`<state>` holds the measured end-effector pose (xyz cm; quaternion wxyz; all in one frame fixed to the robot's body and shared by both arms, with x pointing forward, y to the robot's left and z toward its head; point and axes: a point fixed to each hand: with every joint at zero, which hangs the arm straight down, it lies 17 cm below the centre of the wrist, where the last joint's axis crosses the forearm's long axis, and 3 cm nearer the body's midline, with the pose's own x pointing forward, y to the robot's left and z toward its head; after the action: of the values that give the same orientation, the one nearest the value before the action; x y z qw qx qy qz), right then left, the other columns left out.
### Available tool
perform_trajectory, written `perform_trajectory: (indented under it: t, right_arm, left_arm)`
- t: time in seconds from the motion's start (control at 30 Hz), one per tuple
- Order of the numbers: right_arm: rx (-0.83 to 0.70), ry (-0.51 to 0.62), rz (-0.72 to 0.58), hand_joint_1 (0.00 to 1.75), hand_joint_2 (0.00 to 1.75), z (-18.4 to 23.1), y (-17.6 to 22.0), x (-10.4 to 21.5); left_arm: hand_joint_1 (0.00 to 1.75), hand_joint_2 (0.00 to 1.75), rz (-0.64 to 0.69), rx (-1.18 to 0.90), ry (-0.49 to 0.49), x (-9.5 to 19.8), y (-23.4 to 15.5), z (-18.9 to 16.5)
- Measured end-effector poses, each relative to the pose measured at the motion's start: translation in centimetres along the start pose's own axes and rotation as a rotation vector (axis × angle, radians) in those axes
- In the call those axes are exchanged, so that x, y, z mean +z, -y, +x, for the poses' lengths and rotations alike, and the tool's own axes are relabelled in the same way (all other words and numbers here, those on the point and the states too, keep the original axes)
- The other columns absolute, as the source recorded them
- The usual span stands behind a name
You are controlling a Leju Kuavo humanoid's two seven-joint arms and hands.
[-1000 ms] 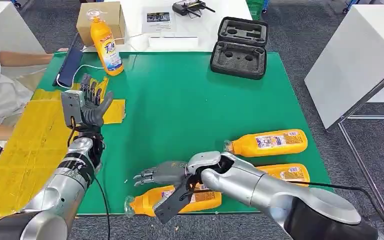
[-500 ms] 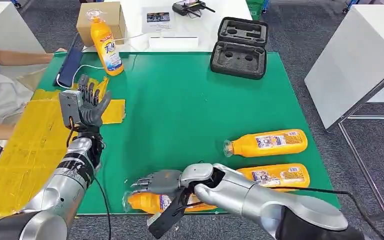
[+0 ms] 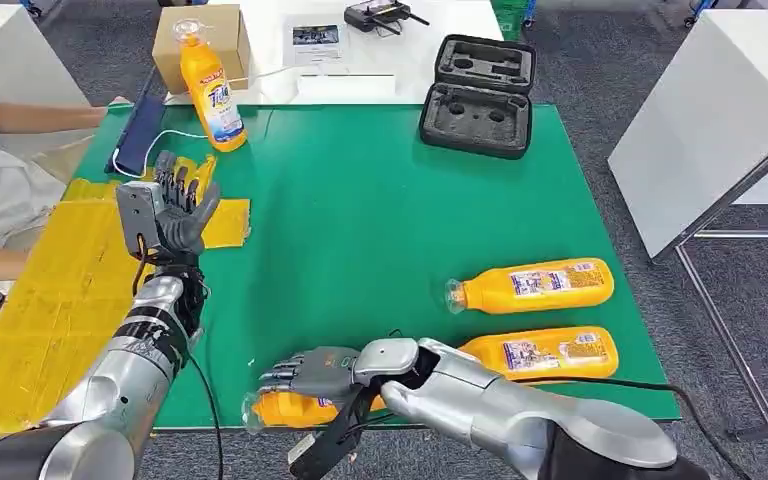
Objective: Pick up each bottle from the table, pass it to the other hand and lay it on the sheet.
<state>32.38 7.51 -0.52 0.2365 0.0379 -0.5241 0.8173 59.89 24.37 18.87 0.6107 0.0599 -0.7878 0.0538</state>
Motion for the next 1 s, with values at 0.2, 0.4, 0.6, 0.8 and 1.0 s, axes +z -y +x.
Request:
perform_trajectory:
  t: [0.2,0.4,0.6,0.8,1.0]
  right_arm:
    - [0.188,-0.147,-0.086,0.00,1.75,-3.3,1.1,-0.2]
    - [0.261,-0.229,-0.151,0.00,1.75,-3.9,1.3,-0.8]
    - [0.262,-0.254,-0.146,0.00,1.75,-4.5,1.2,-0.7]
    - [0.308,-0.294,-0.179,0.00,1.75,-4.9,1.6,-0.6]
    - [0.327,-0.345,-0.231,0.00,1.75,-5.5,2.3,-0.2]
  left_arm:
    - [0.00,1.75,0.022,0.007,-0.018,0.4,-0.9,-0.9]
    - [0.00,1.75,0.039,0.007,-0.039,1.0,-1.9,-2.0]
    - [0.00,1.75,0.042,0.005,-0.044,1.2,-2.2,-2.3]
    - [0.00,1.75,0.048,0.002,-0.048,1.3,-2.5,-2.5]
    - [0.00,1.75,0.057,0.005,-0.052,1.6,-3.0,-2.8]
